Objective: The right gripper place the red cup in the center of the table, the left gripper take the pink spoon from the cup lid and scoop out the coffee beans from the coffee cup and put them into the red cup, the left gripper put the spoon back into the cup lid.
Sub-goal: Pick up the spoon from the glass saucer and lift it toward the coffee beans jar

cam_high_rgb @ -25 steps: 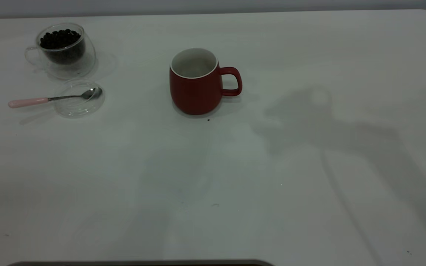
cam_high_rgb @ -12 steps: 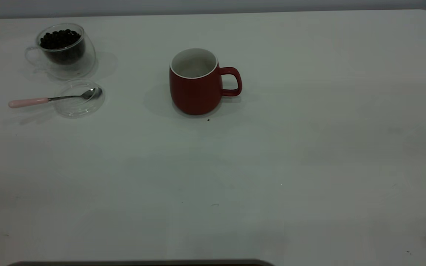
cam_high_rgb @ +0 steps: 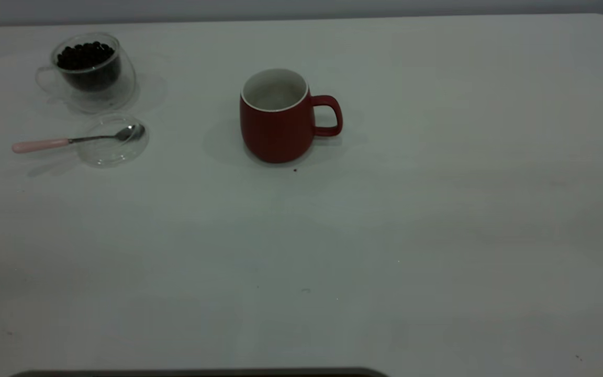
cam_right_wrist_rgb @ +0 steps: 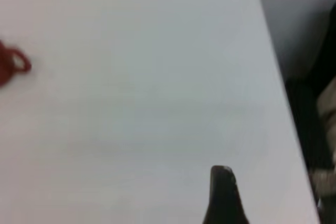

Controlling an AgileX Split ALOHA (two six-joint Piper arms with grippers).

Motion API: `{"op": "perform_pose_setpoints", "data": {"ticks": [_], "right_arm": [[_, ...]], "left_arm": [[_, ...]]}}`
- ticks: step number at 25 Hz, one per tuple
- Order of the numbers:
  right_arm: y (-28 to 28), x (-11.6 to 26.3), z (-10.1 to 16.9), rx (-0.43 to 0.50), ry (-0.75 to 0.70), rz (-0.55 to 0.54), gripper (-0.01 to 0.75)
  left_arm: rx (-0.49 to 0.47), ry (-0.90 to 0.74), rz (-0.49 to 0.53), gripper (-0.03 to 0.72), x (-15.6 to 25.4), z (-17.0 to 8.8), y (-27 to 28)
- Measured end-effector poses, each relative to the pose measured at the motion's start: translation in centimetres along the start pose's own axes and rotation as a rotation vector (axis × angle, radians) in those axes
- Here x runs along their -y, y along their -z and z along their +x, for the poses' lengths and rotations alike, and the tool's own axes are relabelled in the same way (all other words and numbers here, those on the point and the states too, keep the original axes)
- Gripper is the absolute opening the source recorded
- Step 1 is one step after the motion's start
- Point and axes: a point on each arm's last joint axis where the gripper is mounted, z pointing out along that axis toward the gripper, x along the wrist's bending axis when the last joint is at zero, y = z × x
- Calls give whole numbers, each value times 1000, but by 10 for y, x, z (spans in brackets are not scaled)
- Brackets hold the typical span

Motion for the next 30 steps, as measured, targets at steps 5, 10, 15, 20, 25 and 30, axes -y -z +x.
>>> {"op": "perform_pose_setpoints", "data": {"ticks": [5, 10, 15, 20, 25, 30], "right_arm": [[-3, 6, 3, -35, 1, 46, 558], [-3, 6, 3, -33, 4, 46, 558], [-3, 6, 3, -33, 4, 46, 558], [-3, 6, 3, -33, 5, 45, 558], [-3, 6, 3, -33, 5, 45, 558], [-3, 6, 3, -33, 5, 45, 558]], "left_arm": [[0, 0, 0, 380, 0, 0, 0], [0, 0, 0, 380, 0, 0, 0], [0, 0, 0, 380, 0, 0, 0], [0, -1, 0, 380, 0, 0, 0], [0, -1, 0, 380, 0, 0, 0], [0, -1, 0, 380, 0, 0, 0]]}}
